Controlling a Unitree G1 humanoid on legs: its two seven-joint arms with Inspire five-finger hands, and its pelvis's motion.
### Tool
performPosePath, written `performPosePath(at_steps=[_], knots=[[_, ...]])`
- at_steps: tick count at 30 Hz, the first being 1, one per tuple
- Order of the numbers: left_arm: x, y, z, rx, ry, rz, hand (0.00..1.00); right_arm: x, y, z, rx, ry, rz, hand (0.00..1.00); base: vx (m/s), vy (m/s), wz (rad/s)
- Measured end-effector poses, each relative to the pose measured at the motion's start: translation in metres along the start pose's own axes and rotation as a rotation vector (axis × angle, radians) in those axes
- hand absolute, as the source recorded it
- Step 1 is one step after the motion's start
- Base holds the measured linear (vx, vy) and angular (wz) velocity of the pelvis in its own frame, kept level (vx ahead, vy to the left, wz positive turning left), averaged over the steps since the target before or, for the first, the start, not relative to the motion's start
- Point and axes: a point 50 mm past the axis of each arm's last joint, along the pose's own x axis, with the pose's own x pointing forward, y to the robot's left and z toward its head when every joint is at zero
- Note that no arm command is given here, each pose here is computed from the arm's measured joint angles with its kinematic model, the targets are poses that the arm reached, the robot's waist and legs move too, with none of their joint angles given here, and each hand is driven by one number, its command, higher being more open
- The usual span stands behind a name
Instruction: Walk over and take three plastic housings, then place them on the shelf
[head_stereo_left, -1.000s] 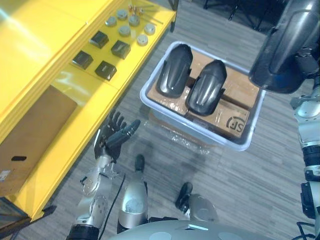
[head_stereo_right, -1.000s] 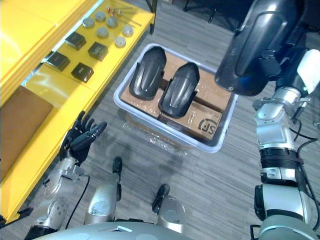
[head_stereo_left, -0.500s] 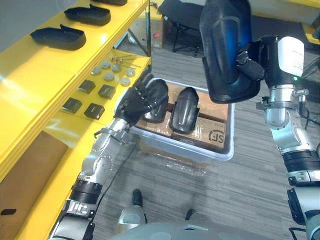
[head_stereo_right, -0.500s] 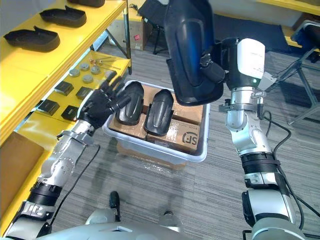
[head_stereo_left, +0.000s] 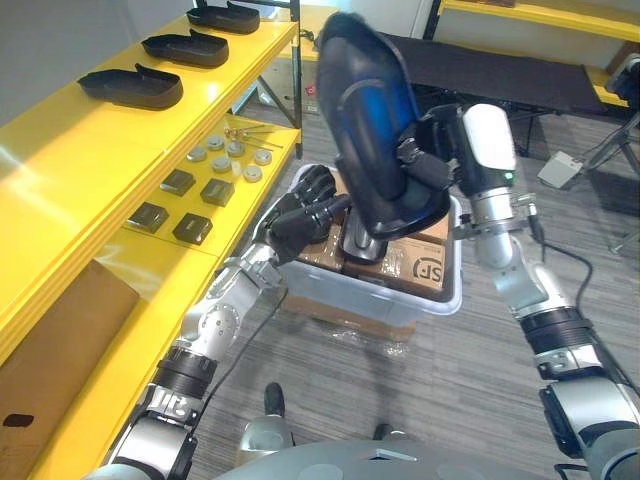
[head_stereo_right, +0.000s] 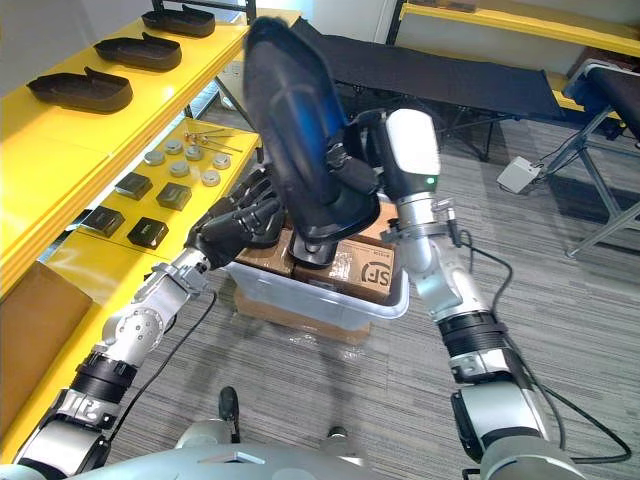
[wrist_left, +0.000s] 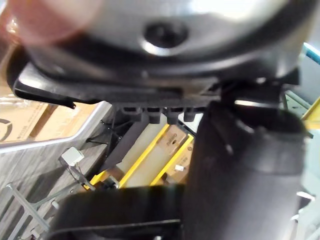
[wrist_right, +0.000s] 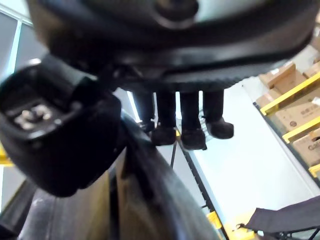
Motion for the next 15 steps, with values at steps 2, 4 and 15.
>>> performPosePath(at_steps=[2, 4, 15], knots=[[0.003, -0.004, 0.002, -0.043, -0.028, -0.02, 1.0, -0.001, 0.008, 0.005, 0.019, -0.012, 0.032, 0.0, 0.0, 0.008, 0.06], [0.004, -0.007, 0.003, -0.076, -0.057, -0.032, 1.0, -0.002, 0.015, 0.009, 0.033, -0.026, 0.057, 0.0, 0.0, 0.0, 0.02], [0.006, -0.013, 0.0, -0.057, -0.08, -0.048, 0.0, -0.018, 0.04, 0.014, 0.1, 0.006, 0.13, 0.0, 0.0, -0.001, 0.01]])
